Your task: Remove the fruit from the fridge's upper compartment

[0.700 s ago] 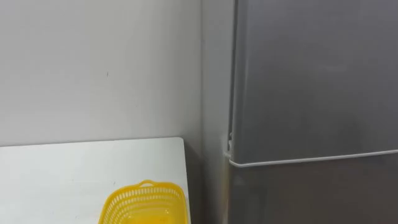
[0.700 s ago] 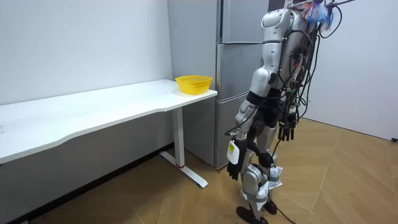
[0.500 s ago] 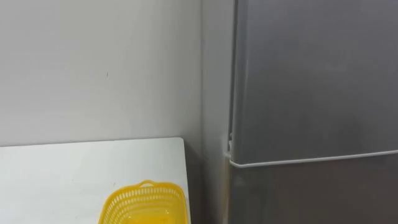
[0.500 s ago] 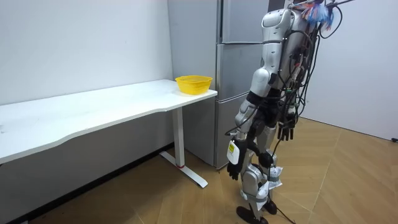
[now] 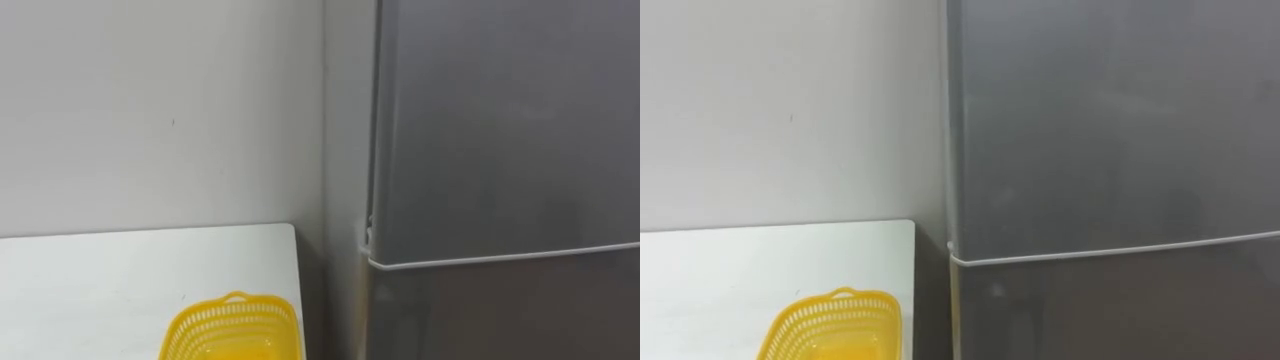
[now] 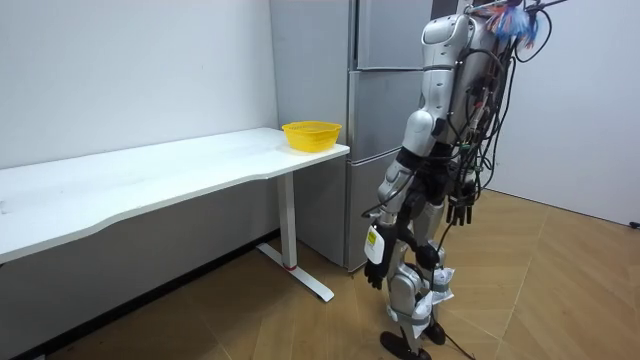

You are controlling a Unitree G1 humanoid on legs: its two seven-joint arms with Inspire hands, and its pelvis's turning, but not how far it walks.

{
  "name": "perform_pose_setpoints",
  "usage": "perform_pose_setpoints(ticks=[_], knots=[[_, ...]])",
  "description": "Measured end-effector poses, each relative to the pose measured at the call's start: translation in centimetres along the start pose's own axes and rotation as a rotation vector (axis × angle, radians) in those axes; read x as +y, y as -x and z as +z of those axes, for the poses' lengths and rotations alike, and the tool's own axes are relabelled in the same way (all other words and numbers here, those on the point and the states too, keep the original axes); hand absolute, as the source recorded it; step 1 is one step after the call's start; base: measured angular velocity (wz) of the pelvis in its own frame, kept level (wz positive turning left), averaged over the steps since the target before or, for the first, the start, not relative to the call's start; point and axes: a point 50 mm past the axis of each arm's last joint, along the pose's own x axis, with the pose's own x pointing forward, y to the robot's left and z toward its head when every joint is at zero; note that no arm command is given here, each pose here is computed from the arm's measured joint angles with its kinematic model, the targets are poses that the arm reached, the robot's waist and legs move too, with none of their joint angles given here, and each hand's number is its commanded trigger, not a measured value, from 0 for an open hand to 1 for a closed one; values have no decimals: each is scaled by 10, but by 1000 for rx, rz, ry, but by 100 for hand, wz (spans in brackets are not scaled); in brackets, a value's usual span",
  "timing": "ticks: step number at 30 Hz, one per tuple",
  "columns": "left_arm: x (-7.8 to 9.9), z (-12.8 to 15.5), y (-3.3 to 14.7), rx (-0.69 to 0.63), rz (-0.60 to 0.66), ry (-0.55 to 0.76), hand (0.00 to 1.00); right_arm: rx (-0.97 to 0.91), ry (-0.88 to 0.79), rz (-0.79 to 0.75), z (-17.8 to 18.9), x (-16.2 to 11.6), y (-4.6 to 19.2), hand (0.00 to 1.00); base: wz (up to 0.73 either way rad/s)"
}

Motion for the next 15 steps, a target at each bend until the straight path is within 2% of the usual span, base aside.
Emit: perform_pose_setpoints(ticks=[5,15], knots=[[1,-1,0,-6,18,73,0,-1,-13,6,0,1,0,0,0],[0,-8,-1,-11,59,443,0,-3,-58,8,1,1,0,0,1]])
